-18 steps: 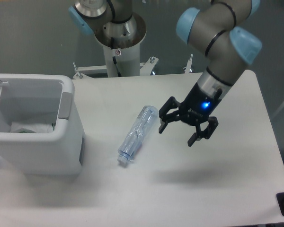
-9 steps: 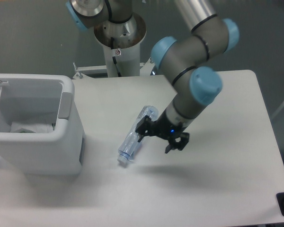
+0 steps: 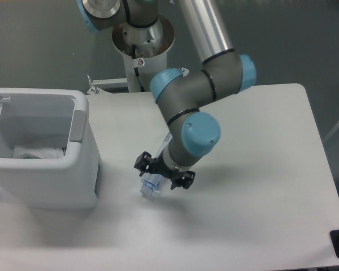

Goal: Place the trash in the trash can
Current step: 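Lower the gripper and close it around the bottle's middle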

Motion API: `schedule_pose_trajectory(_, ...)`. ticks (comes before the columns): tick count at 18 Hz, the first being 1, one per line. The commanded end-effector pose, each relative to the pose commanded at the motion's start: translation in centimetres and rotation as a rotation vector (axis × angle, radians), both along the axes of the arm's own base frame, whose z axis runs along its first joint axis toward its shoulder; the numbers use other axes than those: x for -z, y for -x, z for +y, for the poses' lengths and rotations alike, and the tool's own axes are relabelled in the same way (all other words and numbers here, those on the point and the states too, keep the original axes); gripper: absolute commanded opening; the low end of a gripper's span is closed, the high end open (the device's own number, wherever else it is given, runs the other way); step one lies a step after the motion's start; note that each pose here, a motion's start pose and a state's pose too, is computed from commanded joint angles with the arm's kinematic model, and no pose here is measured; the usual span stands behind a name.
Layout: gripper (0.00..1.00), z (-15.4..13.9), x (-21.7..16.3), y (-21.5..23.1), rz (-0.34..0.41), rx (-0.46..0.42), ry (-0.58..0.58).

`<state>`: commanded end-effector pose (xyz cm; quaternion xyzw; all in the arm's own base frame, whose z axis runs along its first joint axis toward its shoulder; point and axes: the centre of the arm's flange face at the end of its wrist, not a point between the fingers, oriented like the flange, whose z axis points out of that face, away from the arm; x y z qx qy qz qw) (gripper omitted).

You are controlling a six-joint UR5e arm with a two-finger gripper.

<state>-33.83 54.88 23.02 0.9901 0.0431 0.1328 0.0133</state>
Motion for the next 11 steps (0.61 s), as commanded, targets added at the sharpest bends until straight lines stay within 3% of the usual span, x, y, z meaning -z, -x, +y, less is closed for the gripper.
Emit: schedule_pose_trajectory(11,1.0,0.8,4.5,-1.7,0.059,0.038,0.157)
